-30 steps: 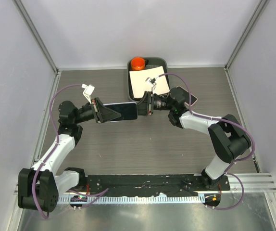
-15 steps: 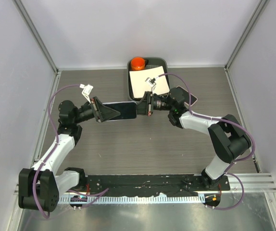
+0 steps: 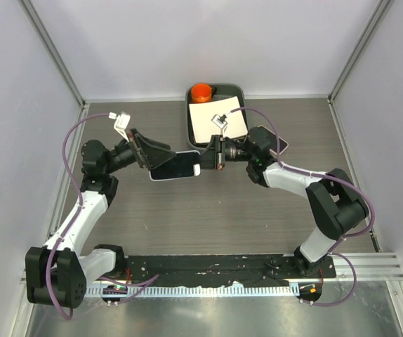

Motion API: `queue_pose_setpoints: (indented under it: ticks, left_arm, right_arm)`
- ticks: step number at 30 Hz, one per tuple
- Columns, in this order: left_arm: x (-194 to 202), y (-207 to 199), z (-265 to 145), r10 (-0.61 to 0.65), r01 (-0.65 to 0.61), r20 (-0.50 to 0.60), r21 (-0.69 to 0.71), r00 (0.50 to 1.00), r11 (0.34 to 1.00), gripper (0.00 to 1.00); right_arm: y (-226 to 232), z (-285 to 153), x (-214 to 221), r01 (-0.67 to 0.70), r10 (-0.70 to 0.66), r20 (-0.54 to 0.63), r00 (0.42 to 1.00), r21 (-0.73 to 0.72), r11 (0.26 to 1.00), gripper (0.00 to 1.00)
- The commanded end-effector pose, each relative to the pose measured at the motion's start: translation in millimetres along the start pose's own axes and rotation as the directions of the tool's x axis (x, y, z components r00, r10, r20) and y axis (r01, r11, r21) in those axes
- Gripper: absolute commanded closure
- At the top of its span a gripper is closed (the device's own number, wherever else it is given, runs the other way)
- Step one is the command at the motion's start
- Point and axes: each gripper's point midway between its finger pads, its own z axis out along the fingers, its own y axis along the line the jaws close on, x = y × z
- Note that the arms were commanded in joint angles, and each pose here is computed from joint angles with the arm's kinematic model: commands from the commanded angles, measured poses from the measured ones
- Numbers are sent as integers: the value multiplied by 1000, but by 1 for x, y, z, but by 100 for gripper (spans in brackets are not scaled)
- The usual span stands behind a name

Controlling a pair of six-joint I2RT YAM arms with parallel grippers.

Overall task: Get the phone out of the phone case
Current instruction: Remove the phone case from the phone.

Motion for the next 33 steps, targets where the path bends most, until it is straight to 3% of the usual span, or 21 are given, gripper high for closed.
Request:
queue_pose_setpoints:
  ticks: [1, 13, 21, 28, 29, 33]
  left_arm:
    - [-28, -17, 3, 115, -117, 49, 28, 992, 993, 14]
    - [-46, -30, 6, 233, -233, 2, 44, 972, 972, 5]
    - [-43, -8, 3, 374, -383, -118, -62, 920, 922, 3]
    - [-20, 7, -1, 533, -558, -249, -36, 808, 829, 0]
    - [-19, 9, -1, 583, -609, -264, -17, 768, 793, 0]
    - [1, 15, 0, 628, -667, -352, 12, 694, 745, 0]
  right_arm:
    - [29, -8, -22, 110, -108, 40, 993, -35, 993, 99]
    - [2, -16, -31, 52, -55, 55, 997, 59, 997, 99]
    - [-24, -14, -26, -4, 1, 23, 1000, 124, 992, 99]
    - [-42, -10, -16, -60, 66, -29, 997, 160, 985, 99]
    - [-44, -9, -14, -48, 55, -42, 998, 164, 985, 99]
    - [-49, 0, 2, -59, 78, -114, 990, 168, 984, 99]
